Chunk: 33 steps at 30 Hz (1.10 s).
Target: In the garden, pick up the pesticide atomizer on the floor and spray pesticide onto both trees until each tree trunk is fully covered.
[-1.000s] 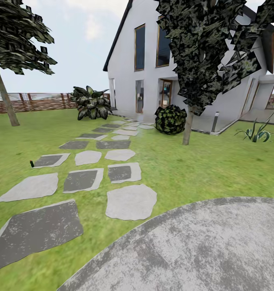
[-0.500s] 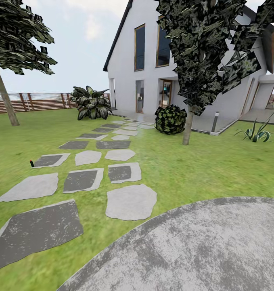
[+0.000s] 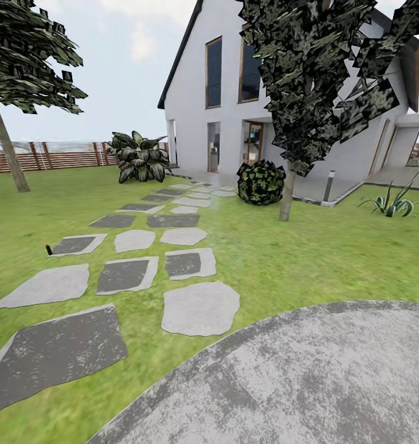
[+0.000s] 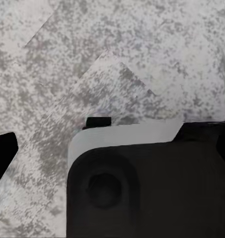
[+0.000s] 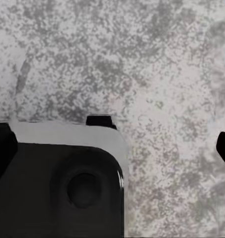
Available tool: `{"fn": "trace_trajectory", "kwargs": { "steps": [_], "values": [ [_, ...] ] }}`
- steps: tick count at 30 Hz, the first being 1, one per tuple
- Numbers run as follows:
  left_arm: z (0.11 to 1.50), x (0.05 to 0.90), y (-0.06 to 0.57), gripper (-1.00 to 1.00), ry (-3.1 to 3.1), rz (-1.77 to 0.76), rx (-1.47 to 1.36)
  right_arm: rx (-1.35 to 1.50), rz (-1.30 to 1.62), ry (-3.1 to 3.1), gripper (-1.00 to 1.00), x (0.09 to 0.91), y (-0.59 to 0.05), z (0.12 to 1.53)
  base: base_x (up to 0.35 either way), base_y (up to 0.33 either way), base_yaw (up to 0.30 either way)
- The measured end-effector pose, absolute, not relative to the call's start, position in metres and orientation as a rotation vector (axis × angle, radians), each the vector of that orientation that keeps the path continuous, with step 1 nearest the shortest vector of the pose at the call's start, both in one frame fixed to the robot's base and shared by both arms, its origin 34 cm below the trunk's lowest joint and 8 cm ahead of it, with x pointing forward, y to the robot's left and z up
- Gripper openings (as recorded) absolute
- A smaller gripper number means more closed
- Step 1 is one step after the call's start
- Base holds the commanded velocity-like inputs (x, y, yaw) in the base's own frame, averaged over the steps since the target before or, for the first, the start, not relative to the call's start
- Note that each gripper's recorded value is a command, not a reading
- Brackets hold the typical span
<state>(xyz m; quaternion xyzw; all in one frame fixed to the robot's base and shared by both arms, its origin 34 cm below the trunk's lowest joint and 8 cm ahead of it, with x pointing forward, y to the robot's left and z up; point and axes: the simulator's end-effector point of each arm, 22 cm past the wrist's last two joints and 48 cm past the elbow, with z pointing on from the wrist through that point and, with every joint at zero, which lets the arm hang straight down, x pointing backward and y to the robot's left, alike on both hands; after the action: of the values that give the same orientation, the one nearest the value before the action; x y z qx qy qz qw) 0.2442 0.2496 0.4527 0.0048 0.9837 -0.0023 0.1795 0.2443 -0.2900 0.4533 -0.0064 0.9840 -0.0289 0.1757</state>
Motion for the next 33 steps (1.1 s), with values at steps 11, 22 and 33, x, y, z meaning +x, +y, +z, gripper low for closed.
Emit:
{"fn": "trace_trajectory", "kwargs": {
  "steps": [11, 22, 33],
  "values": [
    [0.541, 0.443, 0.257, 1.00, 2.297, 0.019, 0.004, -0.024, -0.108, 2.179, 1.00, 0.495, -0.312, 0.568, 0.000, 0.000, 0.000],
    [0.556, 0.447, 0.271, 1.00, 2.180, 0.037, 0.028, -0.063, -0.106, 2.201, 1.00, 0.496, -0.313, 0.562, 0.000, 0.000, 0.000],
    [0.554, 0.446, 0.295, 1.00, 2.188, 0.089, -0.069, -0.080, -0.107, 2.202, 1.00, 0.496, -0.311, 0.562, 0.000, 0.000, 0.000]
  ]
}}
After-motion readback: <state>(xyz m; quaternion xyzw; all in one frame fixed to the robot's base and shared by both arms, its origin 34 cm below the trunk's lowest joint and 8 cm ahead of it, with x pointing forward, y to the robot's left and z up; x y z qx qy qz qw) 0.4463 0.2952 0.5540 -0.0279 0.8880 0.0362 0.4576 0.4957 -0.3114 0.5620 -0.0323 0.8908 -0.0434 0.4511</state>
